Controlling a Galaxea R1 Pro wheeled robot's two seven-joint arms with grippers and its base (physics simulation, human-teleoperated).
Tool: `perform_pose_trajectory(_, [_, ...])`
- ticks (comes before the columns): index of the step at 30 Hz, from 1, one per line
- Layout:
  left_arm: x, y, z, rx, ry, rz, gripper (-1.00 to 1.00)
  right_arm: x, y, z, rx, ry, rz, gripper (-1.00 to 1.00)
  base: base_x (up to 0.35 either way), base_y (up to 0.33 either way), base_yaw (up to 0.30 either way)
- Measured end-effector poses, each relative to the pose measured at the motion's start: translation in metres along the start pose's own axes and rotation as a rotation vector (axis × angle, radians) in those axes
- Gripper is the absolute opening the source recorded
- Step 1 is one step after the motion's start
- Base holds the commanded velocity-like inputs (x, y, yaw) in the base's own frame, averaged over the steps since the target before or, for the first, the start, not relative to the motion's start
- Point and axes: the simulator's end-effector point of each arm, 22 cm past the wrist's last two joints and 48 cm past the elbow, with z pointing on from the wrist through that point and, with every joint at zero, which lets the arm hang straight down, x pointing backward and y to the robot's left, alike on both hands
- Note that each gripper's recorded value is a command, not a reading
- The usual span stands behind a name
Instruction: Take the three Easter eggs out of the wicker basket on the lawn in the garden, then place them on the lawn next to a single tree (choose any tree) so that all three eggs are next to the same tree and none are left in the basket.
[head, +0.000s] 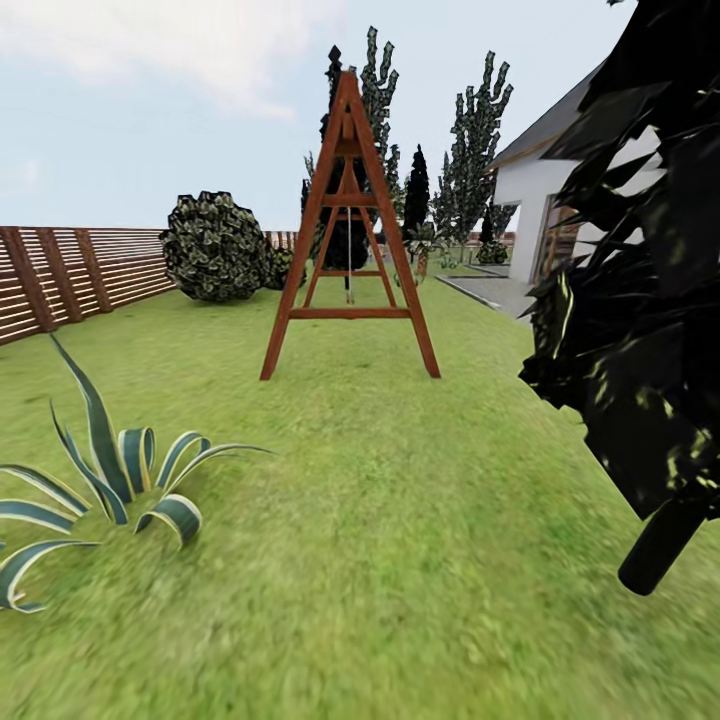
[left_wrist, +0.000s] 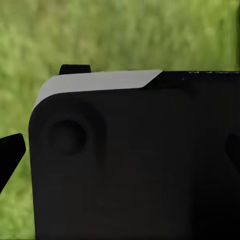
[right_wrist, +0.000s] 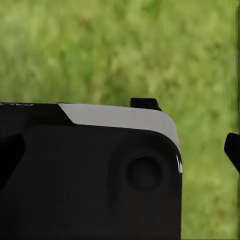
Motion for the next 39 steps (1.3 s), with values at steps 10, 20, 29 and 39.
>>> perform_pose_trajectory(10, [0.0008, 0.0002, 0.0000, 0.000, 0.002, -0.001, 1.00, 0.0000, 0.0000, 0.0000, 0.000, 0.000, 0.000, 1.00, 0.317, -0.133, 0.000])
perform_pose_trajectory(20, [0.0008, 0.0002, 0.0000, 0.000, 0.002, -0.002, 1.00, 0.0002, -0.0008, 0.0000, 0.001, 0.000, -0.002, 1.00, 0.316, -0.125, 0.055])
perform_pose_trajectory(29, [0.0008, 0.0004, 0.0000, 0.000, 0.001, -0.002, 1.00, 0.0006, -0.0010, -0.0001, 0.001, 0.002, -0.002, 1.00, 0.317, -0.108, 0.258])
perform_pose_trajectory(39, [0.0006, 0.0007, 0.0000, 0.000, 0.001, -0.001, 1.00, 0.0007, -0.0004, -0.0001, 0.000, 0.002, -0.002, 1.00, 0.321, -0.012, 0.167])
